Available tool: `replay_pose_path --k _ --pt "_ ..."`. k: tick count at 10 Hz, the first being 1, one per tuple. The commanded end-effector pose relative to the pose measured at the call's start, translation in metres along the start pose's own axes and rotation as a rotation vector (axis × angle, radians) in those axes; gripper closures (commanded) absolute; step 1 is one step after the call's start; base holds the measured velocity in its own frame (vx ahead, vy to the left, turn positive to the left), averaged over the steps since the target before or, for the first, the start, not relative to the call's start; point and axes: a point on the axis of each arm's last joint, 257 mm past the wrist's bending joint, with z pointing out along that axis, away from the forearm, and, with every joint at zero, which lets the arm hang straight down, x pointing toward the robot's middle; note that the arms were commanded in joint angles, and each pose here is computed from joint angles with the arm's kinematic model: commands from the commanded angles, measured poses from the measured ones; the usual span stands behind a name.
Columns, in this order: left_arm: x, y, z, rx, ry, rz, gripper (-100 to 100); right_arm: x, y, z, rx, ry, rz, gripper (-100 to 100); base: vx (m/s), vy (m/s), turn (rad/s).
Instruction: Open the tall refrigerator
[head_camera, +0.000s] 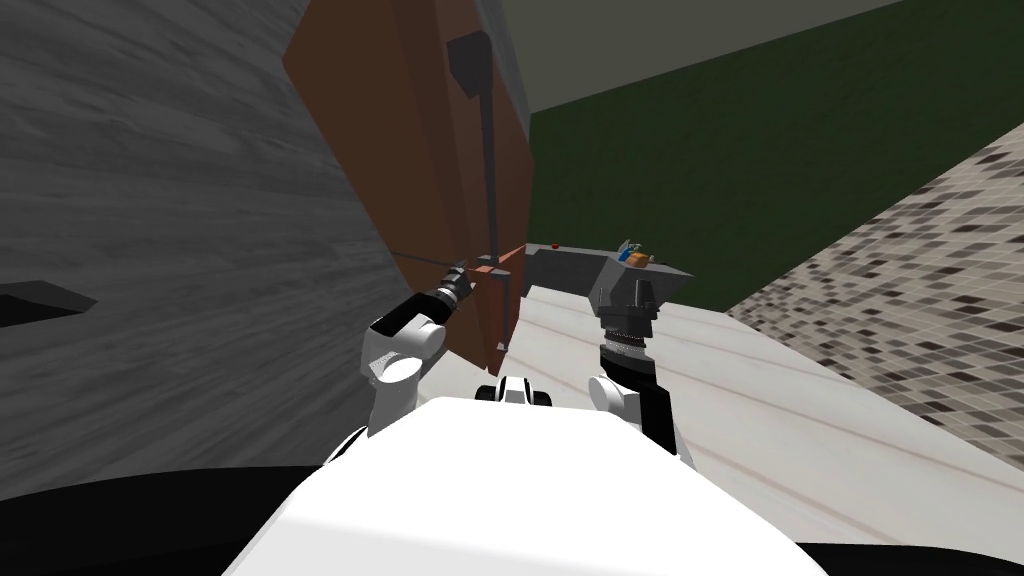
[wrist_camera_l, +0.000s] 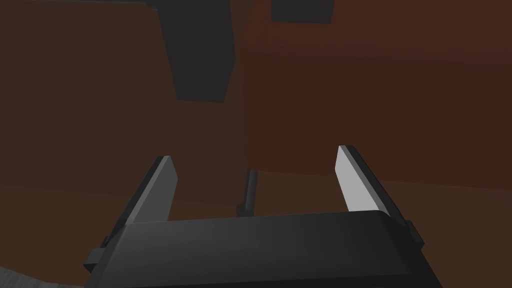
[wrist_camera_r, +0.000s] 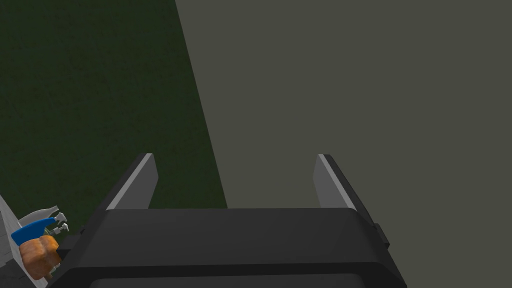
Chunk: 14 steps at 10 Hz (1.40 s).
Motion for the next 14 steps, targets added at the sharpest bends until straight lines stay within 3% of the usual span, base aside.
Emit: replay_pose_path --k 1,4,5,6,7,8,10,13,14 --pt "0.009 -0.033 -0.009 0.08 0.024 0.008 -100 0.0 0.0 0.0 0.0 0.0 0.0 0 0.01 -0.007 -0.003" --pt "0.009 -0.033 -0.009 0.08 0.024 0.008 -100 0.0 0.0 0.0 0.0 0.0 0.0 0 0.001 -0.004 -0.01" --pt "0.005 -0.017 -0.008 0.034 0.012 0.007 -100 0.0 0.0 0.0 0.0 0.0 0.0 0 -0.021 0.003 0.025" --pt "0.002 -0.022 -0.01 0.033 0.004 -0.008 -100 0.0 0.0 0.0 0.0 0.0 0.0 0 0.061 0.017 0.062" --pt "0.002 -0.014 -0.009 0.018 0.005 -0.001 -100 0.0 0.0 0.0 0.0 0.0 0.0 0 0.027 0.014 0.056" --pt "0.004 -0.016 -0.009 0.031 0.01 0.006 100 0.0 0.0 0.0 0.0 0.0 0.0 0 -0.052 -0.002 -0.033" --pt "-0.009 -0.007 -0.009 0.0 -0.026 0.005 100 0.0 0.0 0.0 0.0 0.0 0.0 0 -0.034 -0.055 0.061" --pt "-0.018 -0.009 -0.01 0.005 -0.052 0.008 100 0.0 0.0 0.0 0.0 0.0 0.0 0 0.013 -0.241 0.084" --pt "-0.027 -0.011 -0.011 0.01 -0.078 0.01 100 0.0 0.0 0.0 0.0 0.0 0.001 0 -0.027 -0.28 0.069"
